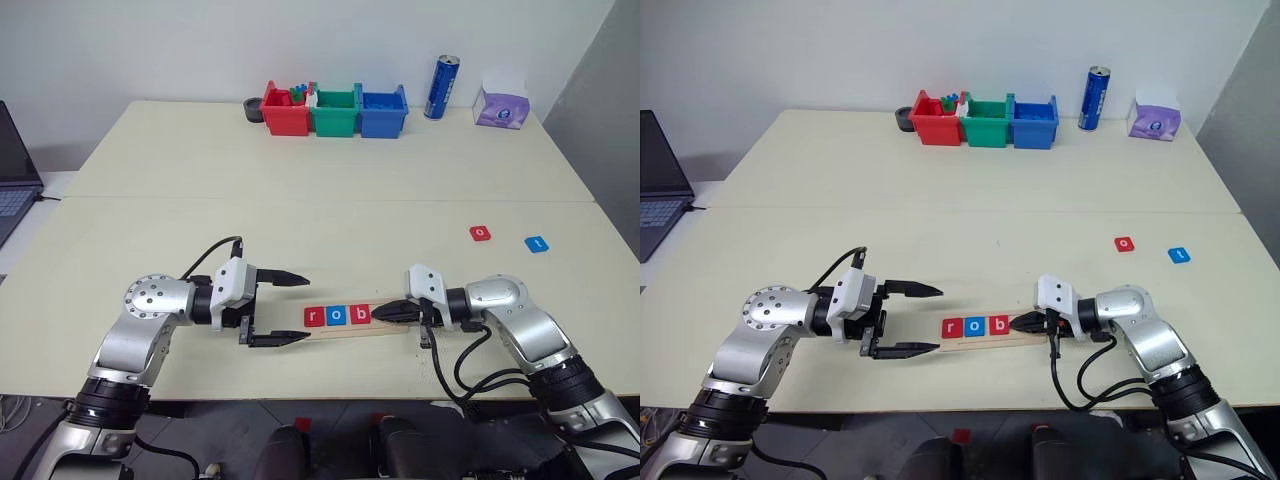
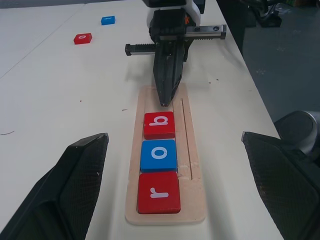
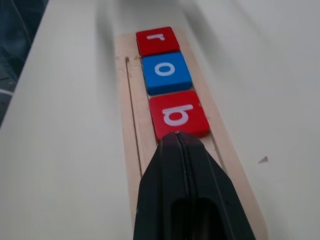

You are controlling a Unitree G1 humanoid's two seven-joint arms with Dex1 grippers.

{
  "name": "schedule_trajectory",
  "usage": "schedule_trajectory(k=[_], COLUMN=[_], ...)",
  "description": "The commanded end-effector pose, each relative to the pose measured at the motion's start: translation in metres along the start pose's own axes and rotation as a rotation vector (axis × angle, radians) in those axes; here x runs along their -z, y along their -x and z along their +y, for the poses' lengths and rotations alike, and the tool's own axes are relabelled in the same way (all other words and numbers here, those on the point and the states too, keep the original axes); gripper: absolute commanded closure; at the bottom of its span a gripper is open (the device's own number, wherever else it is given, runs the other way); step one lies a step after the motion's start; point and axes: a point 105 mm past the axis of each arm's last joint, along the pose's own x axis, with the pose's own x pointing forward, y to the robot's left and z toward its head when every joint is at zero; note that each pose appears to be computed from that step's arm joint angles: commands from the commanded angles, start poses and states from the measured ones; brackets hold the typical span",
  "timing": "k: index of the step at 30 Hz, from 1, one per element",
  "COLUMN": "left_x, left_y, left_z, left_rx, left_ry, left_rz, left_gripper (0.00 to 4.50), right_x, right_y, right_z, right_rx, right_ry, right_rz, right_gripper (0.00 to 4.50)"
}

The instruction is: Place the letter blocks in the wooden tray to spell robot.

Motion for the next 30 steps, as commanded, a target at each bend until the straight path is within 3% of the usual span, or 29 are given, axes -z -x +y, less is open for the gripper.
schedule_trajectory(k=[1, 30], left_x=[-0.006, -0.007], left_y=[0.001, 0.002], left_z=[0.002, 0.0], left_rx=[0.005, 0.008], left_ry=[-0.033, -0.036], left_rz=[-0.009, -0.006], left_gripper=[0.0, 0.0], right_x=[-0.008, -0.012], right_y=[-0.003, -0.013], right_z=[-0.005, -0.004], right_rx=[0.007, 0.009], right_ry=[0.045, 0.049], right_rz=[-0.017, -0.044], right_gripper=[4.48, 4.48])
